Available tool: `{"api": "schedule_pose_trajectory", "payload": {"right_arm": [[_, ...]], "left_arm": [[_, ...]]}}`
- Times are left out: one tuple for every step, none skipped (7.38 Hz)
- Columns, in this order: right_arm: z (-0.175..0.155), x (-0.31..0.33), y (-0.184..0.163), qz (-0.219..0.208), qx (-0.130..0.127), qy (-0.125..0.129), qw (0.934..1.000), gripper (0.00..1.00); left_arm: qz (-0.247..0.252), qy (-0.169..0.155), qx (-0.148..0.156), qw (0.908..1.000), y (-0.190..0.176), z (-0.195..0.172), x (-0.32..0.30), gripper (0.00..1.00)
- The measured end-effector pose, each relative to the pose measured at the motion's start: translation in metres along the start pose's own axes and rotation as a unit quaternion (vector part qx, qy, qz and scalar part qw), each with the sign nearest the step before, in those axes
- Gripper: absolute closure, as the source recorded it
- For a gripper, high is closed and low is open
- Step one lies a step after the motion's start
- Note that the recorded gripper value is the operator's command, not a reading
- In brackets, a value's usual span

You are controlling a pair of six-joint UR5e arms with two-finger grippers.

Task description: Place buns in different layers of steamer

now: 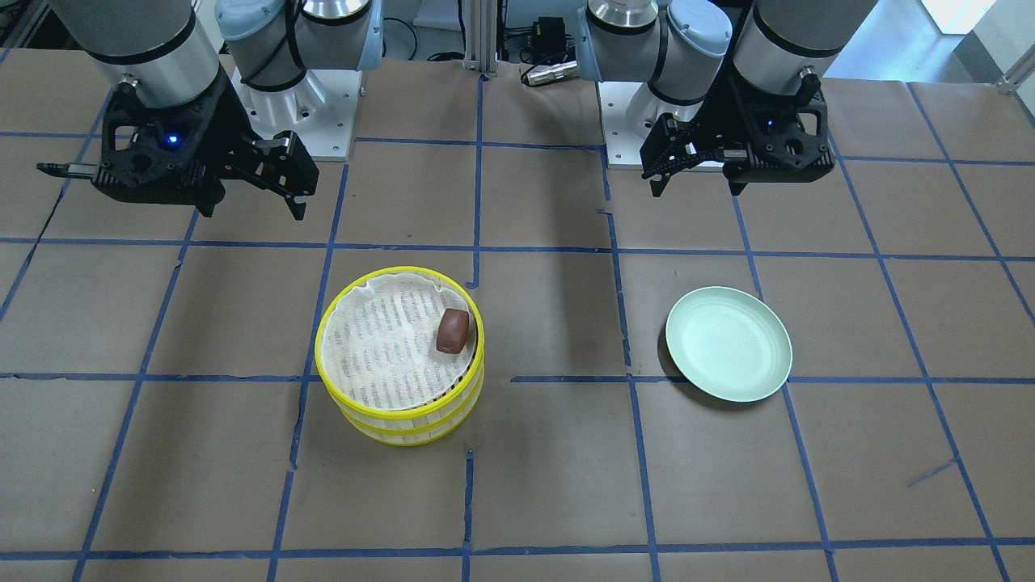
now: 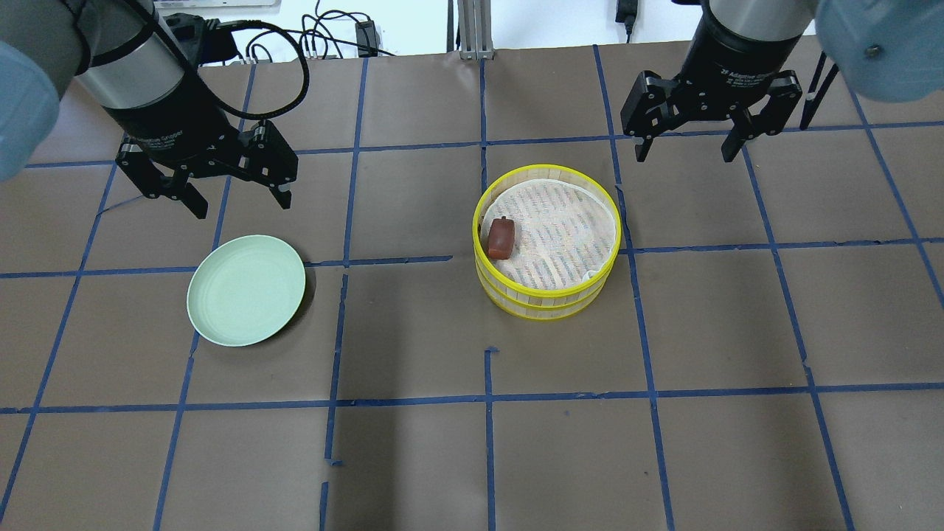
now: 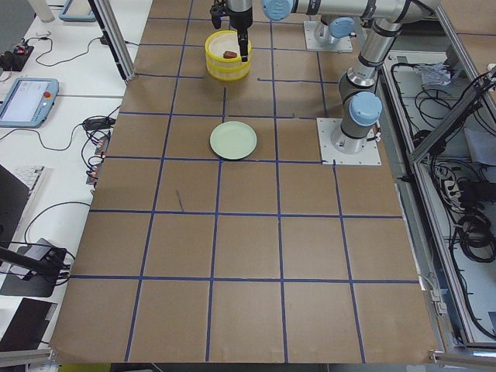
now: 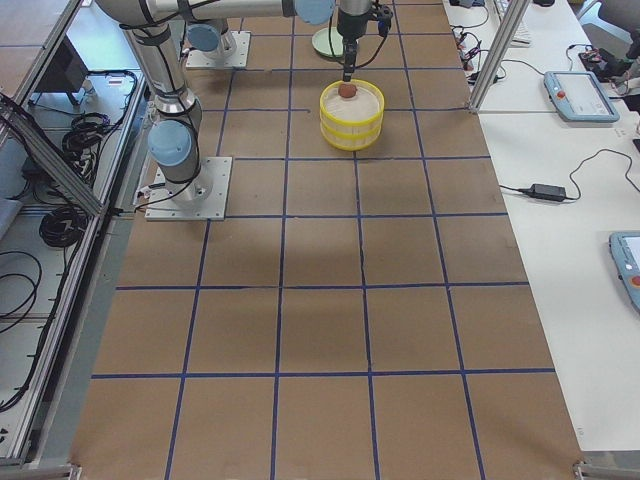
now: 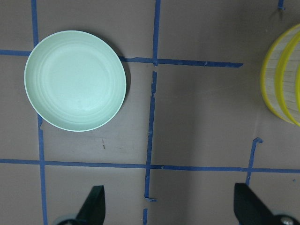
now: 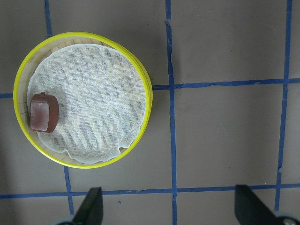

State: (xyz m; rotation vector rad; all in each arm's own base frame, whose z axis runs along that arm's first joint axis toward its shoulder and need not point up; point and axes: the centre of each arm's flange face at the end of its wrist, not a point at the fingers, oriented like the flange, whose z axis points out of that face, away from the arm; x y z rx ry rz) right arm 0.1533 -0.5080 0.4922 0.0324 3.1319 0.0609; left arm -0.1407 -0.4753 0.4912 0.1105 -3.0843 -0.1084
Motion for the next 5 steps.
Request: {"api": "schedule_pose_trajectory", "payload": {"right_arm": [[0.001,0.000,0.000,-0.002,-0.002,0.002,1.0000,0.01],[0.001,0.002,-0.001,-0.001,-0.001,0.003,1.0000,0.01],[-0.001,0.005,-0.002,0.001,0.001,0.001,1.0000,0.01],[-0.003,0.006,-0.003,0.003,0.004,-0.001,1.0000,0.01],[-0.004,0.007,-0.004,0.004,0.005,-0.001,1.0000,0.01]], "left_arm": [[0.006,0.000,0.009,0.9999,-0.002,0.004,0.014,0.00],[0.016,-0.002,0.017,0.9997,-0.004,0.008,0.025,0.00],[0.020,-0.003,0.020,0.9996,-0.004,0.010,0.030,0.00],[0.022,-0.003,0.020,0.9996,-0.004,0.012,0.032,0.00],[0.022,-0.002,0.020,0.9996,-0.004,0.013,0.032,0.00]]}}
